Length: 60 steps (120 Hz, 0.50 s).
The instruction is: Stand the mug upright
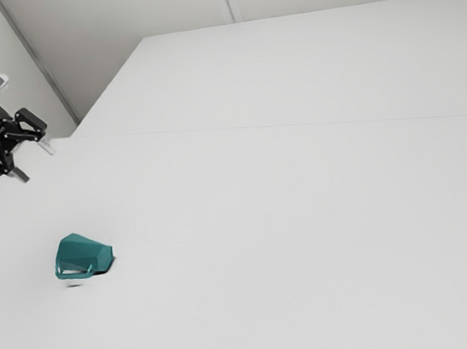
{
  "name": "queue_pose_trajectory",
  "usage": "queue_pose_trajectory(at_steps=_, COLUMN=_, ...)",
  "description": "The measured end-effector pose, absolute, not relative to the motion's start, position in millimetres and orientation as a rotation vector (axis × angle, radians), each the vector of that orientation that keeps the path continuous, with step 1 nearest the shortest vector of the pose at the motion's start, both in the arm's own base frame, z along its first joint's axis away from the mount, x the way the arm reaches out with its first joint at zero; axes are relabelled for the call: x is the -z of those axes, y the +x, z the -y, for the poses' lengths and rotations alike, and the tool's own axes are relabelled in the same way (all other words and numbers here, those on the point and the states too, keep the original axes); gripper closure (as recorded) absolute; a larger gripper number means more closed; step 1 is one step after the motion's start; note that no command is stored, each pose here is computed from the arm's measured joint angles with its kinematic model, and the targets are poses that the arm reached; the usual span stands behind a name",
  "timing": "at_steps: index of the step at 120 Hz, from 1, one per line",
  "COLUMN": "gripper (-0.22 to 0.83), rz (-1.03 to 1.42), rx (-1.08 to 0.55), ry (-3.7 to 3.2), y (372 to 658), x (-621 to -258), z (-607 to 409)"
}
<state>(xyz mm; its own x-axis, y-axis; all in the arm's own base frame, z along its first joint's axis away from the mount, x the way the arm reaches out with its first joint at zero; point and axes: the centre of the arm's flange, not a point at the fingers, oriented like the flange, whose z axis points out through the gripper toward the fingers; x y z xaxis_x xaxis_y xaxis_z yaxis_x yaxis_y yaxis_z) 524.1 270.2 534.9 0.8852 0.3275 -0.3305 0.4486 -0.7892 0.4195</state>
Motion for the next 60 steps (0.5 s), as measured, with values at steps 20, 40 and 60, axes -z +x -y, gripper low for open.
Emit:
queue_pose_trajectory(at_steps=20, gripper=0.0, rz=-0.527, rx=0.26, ry=2.505, y=515.1, x=-509.4, z=-289.1)
queue_pose_trajectory(at_steps=40, gripper=0.0, rz=-0.471, rx=0.181, ry=2.477, y=508.4, x=-485.4, z=-302.7)
queue_pose_trajectory(at_steps=60, gripper=0.0, rz=-0.437, rx=0.141, ry=2.476, y=504.2, x=-458.0, z=-319.0)
